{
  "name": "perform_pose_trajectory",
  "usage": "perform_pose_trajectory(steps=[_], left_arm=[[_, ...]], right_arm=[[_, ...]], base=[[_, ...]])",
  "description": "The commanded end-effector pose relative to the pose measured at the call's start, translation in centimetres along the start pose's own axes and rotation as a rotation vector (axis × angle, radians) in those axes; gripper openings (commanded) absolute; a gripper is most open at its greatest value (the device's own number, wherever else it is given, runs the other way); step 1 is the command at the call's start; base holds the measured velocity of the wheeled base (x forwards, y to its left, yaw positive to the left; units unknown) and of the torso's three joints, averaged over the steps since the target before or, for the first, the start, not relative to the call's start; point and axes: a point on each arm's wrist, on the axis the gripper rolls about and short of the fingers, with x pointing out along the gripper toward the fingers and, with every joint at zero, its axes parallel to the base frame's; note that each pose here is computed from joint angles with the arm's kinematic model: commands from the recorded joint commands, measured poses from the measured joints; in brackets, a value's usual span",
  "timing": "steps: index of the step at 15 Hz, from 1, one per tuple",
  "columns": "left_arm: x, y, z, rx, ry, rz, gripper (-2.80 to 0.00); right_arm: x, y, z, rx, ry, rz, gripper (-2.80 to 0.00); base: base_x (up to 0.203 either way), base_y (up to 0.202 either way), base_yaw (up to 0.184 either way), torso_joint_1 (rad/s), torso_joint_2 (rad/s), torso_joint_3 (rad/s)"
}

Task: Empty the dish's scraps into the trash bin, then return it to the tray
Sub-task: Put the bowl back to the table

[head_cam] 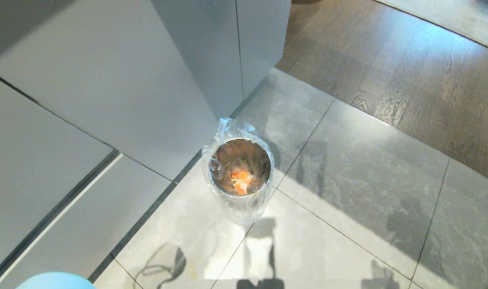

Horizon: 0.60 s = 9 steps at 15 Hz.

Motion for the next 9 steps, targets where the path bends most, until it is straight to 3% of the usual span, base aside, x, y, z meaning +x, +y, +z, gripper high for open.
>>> perform_pose_trajectory(steps=[1, 9], left_arm=[[0.01, 0.0, 0.03, -0.012, -0.001, 0.001, -2.8], [0.01, 0.0, 0.03, -0.017, -0.001, 0.003, -2.8]], right_arm=[[0.0, 0.0, 0.01, 0.001, -0.001, 0.0, -2.8], [0.0, 0.0, 0.01, 0.001, -0.001, 0.0, -2.8]], base=[[0.0, 0.0, 0.0, 0.005, 0.0, 0.201], [0.0, 0.0, 0.0, 0.002, 0.0, 0.205]])
